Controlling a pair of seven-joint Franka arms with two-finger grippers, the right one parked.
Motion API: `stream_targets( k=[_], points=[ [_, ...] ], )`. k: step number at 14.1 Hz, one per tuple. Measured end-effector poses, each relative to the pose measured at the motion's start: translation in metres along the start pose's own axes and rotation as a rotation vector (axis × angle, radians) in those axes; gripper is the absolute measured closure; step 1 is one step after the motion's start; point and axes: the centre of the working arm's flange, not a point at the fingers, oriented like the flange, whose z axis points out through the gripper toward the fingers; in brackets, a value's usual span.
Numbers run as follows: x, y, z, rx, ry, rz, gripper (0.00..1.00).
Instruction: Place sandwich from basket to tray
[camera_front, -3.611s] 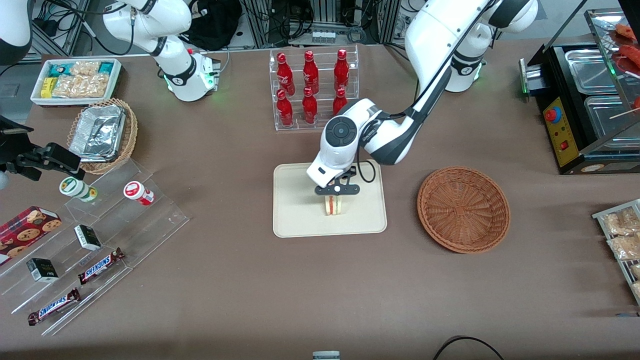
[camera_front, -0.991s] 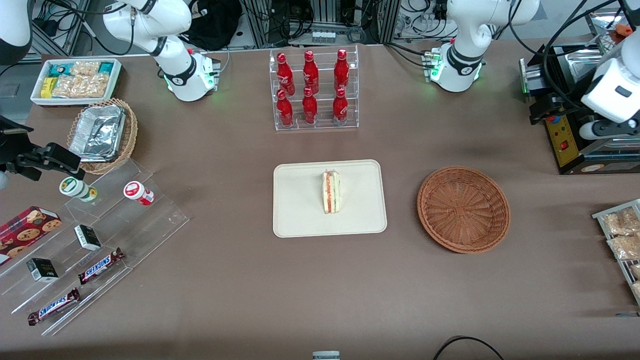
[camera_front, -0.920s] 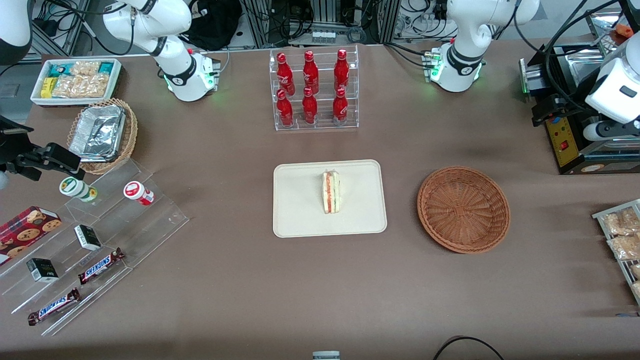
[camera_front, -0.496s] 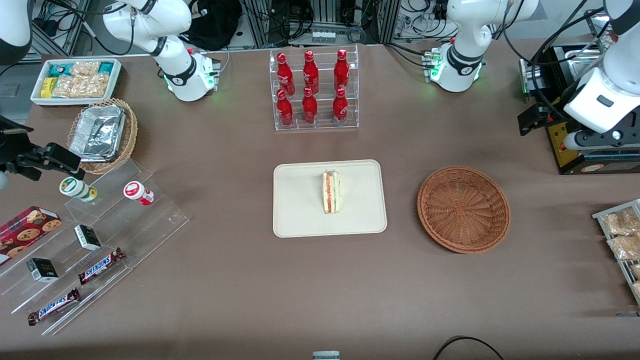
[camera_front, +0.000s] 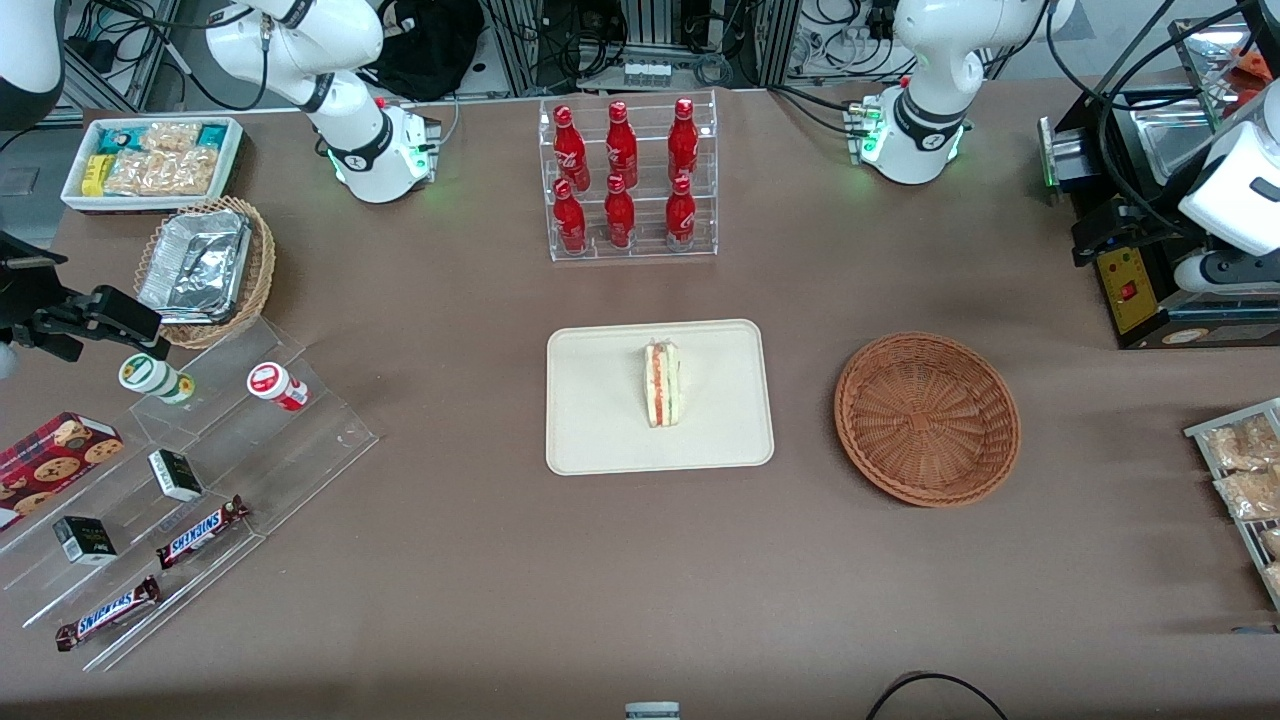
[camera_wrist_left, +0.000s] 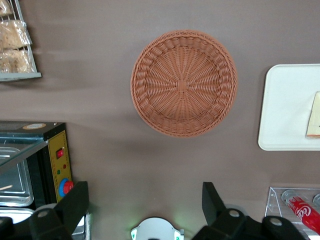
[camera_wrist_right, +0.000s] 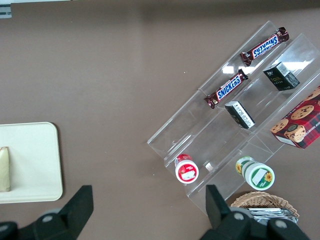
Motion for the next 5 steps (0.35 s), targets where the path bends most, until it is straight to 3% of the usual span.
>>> stream_targets(
  k=[5],
  points=[
    [-0.0030,0.0007,-0.0028,0.001,-0.004,0.002,0.00]
  ],
)
